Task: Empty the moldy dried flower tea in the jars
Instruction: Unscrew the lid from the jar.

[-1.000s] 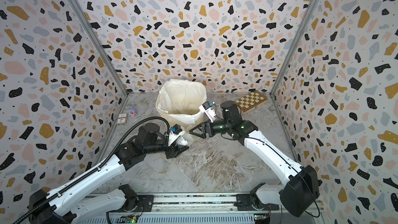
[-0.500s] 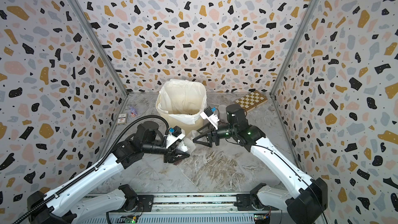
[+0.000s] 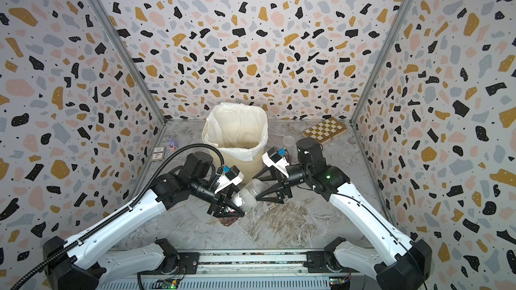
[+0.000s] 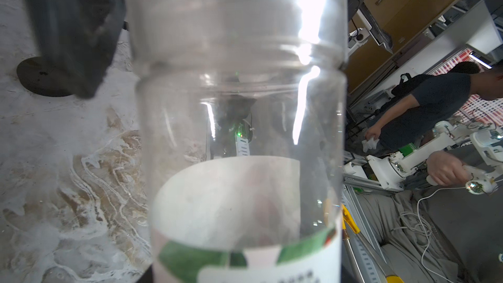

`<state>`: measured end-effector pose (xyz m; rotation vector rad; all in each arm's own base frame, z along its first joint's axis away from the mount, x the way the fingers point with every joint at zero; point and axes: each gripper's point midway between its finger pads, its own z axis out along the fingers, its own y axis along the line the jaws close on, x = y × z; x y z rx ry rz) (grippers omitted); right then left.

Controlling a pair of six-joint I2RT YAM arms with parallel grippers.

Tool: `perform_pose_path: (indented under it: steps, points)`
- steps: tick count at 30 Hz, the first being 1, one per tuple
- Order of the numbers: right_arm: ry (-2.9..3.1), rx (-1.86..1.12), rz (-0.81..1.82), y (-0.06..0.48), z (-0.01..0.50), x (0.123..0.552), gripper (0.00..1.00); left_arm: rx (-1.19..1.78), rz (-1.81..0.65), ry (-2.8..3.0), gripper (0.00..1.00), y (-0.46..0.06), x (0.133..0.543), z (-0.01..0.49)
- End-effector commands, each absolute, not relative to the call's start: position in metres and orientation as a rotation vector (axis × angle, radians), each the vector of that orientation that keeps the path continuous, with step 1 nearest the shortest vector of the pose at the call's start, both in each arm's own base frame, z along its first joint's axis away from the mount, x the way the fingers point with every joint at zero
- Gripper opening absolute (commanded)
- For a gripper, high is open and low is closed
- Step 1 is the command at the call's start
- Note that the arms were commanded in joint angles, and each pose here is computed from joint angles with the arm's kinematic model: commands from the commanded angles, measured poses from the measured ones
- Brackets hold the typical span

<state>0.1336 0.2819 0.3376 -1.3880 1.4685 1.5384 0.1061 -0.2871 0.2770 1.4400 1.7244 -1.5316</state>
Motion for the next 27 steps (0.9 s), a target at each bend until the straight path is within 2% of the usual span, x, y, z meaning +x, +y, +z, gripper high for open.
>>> perform_pose_path:
  steps: [1,4,8,13,18,27]
  points:
    - [1.549,-1.325,1.512,0.281,0.345,0.146,0.93,1.450,-1.399,1.646,0.57,-0.289,0.117,0.287]
    - [1.613,-1.247,1.486,0.284,0.348,0.157,0.99,1.404,-1.230,1.680,0.57,-0.286,0.136,0.276]
    - [1.676,-1.127,1.493,0.287,0.356,0.172,1.00,1.323,-1.045,1.717,0.56,-0.281,0.161,0.265]
    - [1.938,-0.881,1.470,0.300,0.343,0.217,1.00,1.214,-0.823,1.740,0.57,-0.274,0.195,0.257]
    - [1.982,-0.786,1.416,0.307,0.344,0.235,0.99,1.167,-0.735,1.755,0.56,-0.268,0.208,0.251]
    - [2.028,-0.823,1.393,0.321,0.336,0.230,0.89,1.130,-0.702,1.773,0.56,-0.265,0.214,0.246]
